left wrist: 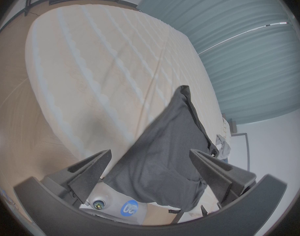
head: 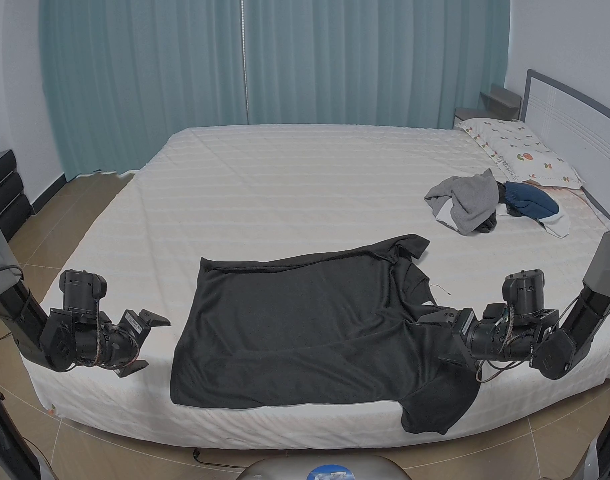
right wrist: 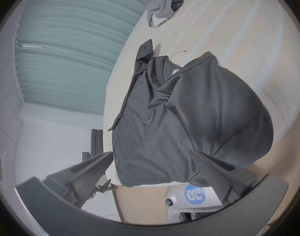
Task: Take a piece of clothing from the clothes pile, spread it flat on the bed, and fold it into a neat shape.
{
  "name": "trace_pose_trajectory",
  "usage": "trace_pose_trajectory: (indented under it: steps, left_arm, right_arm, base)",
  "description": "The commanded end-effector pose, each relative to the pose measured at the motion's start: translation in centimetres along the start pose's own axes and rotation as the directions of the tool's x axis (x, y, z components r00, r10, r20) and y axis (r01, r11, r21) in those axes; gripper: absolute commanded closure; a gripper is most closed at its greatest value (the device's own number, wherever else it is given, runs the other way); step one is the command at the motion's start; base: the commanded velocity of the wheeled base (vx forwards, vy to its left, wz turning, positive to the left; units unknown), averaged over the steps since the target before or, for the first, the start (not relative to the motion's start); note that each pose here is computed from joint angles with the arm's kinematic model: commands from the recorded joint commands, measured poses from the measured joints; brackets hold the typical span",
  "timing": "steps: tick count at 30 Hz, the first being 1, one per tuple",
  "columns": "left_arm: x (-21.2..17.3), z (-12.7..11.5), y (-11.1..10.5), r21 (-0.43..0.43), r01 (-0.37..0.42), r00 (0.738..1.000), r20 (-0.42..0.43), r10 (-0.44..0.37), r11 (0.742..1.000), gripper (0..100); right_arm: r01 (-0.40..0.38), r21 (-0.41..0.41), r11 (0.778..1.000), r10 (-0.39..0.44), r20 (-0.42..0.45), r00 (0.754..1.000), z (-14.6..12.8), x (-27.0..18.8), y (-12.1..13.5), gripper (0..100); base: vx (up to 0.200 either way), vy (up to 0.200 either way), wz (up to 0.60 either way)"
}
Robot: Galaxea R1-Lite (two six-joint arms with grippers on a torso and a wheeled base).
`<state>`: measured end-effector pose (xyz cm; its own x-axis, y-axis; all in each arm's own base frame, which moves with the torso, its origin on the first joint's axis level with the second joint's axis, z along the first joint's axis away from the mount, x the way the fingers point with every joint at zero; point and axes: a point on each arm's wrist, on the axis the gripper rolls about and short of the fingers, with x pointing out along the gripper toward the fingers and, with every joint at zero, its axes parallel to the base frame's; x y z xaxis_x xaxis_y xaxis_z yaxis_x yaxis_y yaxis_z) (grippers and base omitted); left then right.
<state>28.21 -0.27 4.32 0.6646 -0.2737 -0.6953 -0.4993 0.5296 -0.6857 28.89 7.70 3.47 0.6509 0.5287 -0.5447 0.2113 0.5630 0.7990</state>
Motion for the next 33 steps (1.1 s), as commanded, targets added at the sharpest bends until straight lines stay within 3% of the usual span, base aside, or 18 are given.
trace_pose_trajectory:
  steps: [1, 14, 24, 33]
  left_arm:
    - [-0.1, 0.3, 0.0, -0.011, 0.011, 1.000, -0.006, -0.011, 1.000, 0]
    - [0.2, 0.5, -0.1, -0.010, 0.018, 1.000, -0.003, -0.018, 1.000, 0]
    - [0.3, 0.8, -0.4, -0.006, 0.026, 1.000, 0.013, -0.026, 1.000, 0]
    - [1.8, 3.0, -3.1, 0.034, 0.100, 0.992, 0.068, -0.102, 0.994, 0]
  right_arm:
    - [0.010, 0.003, 1.000, -0.010, -0.008, 1.000, -0.1, 0.4, -0.3, 0]
    - [0.008, 0.030, 1.000, -0.007, -0.011, 1.000, 0.0, 0.7, -0.3, 0]
    - [0.010, 0.034, 0.999, -0.010, -0.004, 1.000, 0.1, 0.8, -0.3, 0]
    - [-0.043, 0.107, 0.993, 0.038, 0.044, 0.998, 0.9, 1.0, -0.2, 0]
  base:
    - [0.200, 0.000, 0.00]
    - [0.200, 0.000, 0.00]
    - [0.000, 0.000, 0.00]
    - [0.000, 0.000, 0.00]
